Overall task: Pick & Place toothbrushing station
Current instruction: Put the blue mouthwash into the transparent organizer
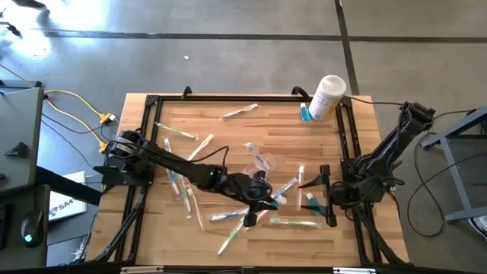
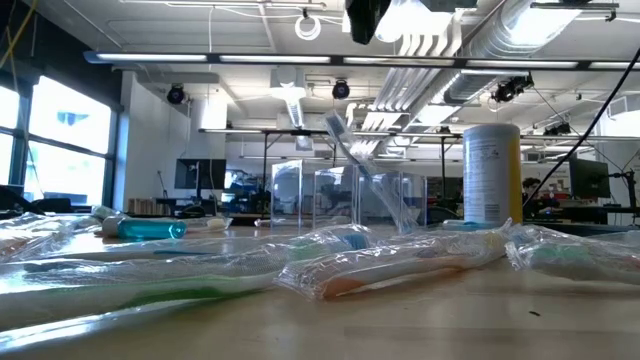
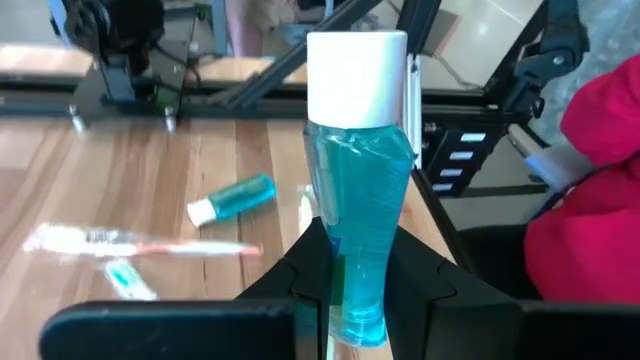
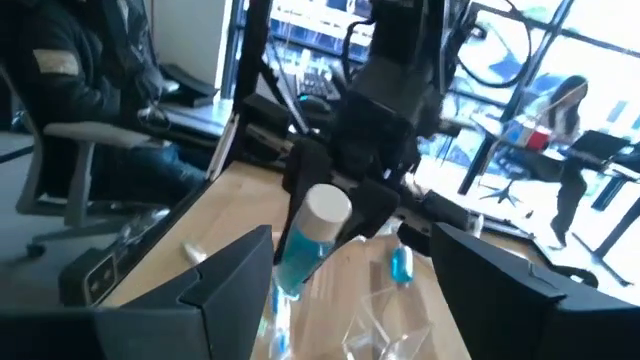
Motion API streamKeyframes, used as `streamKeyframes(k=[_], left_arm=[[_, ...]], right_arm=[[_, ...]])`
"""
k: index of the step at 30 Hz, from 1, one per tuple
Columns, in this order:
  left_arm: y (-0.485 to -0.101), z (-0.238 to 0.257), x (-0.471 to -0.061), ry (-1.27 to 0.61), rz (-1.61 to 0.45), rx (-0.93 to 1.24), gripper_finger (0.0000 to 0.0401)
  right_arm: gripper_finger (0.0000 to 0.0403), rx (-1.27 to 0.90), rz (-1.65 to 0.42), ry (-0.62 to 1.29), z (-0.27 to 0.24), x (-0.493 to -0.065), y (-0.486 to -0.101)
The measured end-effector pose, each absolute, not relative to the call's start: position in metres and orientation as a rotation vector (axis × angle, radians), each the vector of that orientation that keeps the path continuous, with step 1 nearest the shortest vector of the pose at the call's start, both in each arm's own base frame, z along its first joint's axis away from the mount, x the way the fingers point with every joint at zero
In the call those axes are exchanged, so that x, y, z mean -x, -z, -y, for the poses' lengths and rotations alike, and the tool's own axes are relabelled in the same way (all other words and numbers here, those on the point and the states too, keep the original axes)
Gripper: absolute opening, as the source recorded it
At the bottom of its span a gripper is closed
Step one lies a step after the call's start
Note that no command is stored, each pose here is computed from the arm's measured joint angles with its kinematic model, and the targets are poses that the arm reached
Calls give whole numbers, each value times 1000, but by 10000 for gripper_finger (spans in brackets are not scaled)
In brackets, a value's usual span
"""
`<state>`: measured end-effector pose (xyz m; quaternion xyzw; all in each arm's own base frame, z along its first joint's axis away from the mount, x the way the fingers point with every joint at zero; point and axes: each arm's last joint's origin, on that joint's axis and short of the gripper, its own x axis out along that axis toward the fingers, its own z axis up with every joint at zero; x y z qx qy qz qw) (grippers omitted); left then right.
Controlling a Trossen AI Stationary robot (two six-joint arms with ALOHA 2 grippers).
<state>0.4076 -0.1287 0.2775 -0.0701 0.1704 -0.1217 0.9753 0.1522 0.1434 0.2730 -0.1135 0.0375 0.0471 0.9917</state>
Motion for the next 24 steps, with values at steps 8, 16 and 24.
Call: streamKeyframes(k=[8,16,24], left_arm=[[-253,132,-418,232,-406,159,48],[-252,132,-419,231,-400,175,48],[-245,133,-422,218,-420,175,48]], right_arm=[[262,209,-175,-128,-136,-179,-255],[262,174,-238,-213,-130,-194,-244],[262,161,-276,-233,-125,-213,-231]])
